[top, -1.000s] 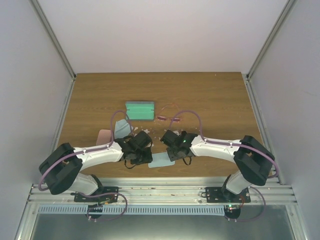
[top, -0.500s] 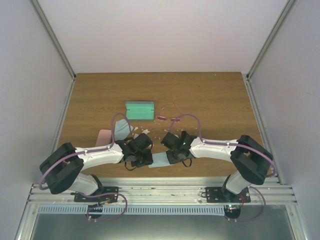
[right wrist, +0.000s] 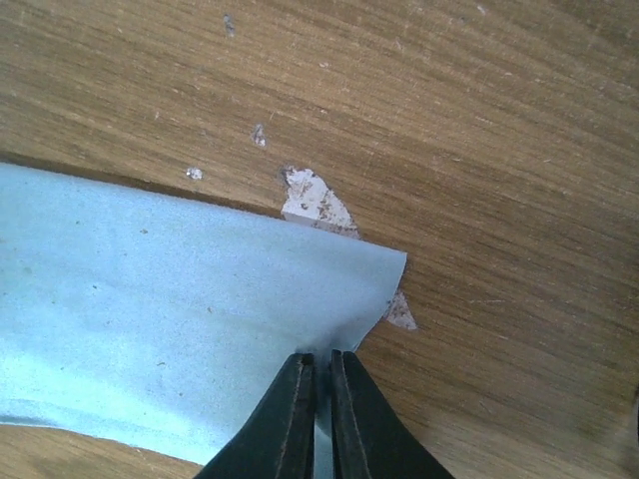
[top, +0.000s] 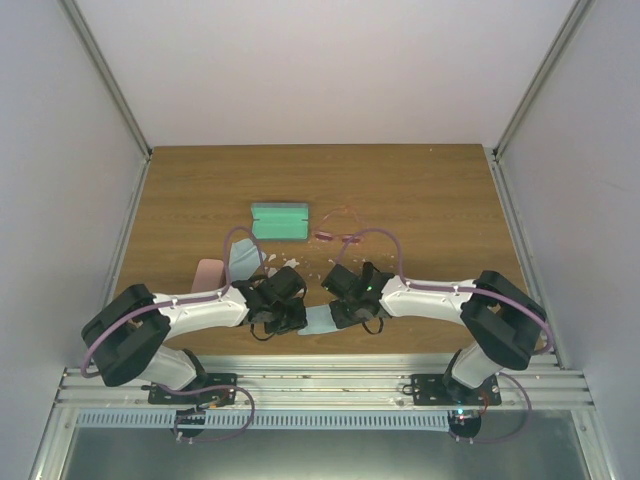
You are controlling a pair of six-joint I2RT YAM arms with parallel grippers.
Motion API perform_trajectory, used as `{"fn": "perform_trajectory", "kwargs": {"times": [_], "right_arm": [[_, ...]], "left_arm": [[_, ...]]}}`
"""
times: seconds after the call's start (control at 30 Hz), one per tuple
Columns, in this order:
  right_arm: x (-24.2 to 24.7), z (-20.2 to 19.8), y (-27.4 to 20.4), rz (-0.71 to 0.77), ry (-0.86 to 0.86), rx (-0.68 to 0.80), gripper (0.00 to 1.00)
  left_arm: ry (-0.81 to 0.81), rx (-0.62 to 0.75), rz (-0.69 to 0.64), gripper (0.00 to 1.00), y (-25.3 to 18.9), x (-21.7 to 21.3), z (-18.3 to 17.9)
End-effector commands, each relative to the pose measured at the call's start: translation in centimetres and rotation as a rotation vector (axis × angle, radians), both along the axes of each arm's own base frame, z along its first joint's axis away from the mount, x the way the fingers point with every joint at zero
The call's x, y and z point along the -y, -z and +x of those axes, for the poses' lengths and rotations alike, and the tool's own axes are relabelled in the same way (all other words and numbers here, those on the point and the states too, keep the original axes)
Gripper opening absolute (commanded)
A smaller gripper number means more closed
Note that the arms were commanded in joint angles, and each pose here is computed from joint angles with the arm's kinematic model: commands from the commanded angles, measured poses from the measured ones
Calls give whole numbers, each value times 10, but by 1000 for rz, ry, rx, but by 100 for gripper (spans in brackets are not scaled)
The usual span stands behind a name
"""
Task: Organize the sunglasses
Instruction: Pick up the glasses cleaning cloth from the center of the board.
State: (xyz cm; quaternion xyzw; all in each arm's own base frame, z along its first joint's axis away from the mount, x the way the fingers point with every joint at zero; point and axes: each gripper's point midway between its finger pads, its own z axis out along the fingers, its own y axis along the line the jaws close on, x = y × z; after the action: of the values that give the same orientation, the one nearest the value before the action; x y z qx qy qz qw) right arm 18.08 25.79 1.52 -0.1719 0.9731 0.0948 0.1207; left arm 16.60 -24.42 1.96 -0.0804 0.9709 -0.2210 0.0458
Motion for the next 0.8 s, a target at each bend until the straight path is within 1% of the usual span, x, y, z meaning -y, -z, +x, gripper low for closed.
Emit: {"fn": "perform_trajectory", "kwargs": {"times": [0.0, 0.07, 0.2, 0.27, 0.37, 0.5, 0.6, 0.7, 0.77], "right_arm": [[15, -23, 25, -66, -16, -91, 4], [17, -23, 25, -71, -11, -90, 1], [17, -21, 25, -73, -4, -82, 0], [16, -20, 24, -68, -4, -76, 1], [13, -20, 22, -49, -10, -73, 1], [11, -20, 23, -39, -14, -74, 0], [11, -20, 24, -39, -14, -74, 1], [10, -19, 23, -35, -15, -70, 1], [9, -18, 22, -29, -15, -67, 0]], "left_arm": [[-15, -44, 90, 25, 20, -17, -11], [-24, -42, 101, 23, 20, -20, -11], [-30, -31, 104, 16, 19, -21, -9], [-29, -28, 98, 14, 19, -19, -8], [-25, -31, 87, 14, 20, -16, -8], [-25, -28, 77, 17, 19, -13, -6], [-24, -26, 79, 16, 20, -12, -5], [-23, -26, 86, 12, 21, -12, -4], [-21, -21, 90, 6, 20, -12, -3]]}}
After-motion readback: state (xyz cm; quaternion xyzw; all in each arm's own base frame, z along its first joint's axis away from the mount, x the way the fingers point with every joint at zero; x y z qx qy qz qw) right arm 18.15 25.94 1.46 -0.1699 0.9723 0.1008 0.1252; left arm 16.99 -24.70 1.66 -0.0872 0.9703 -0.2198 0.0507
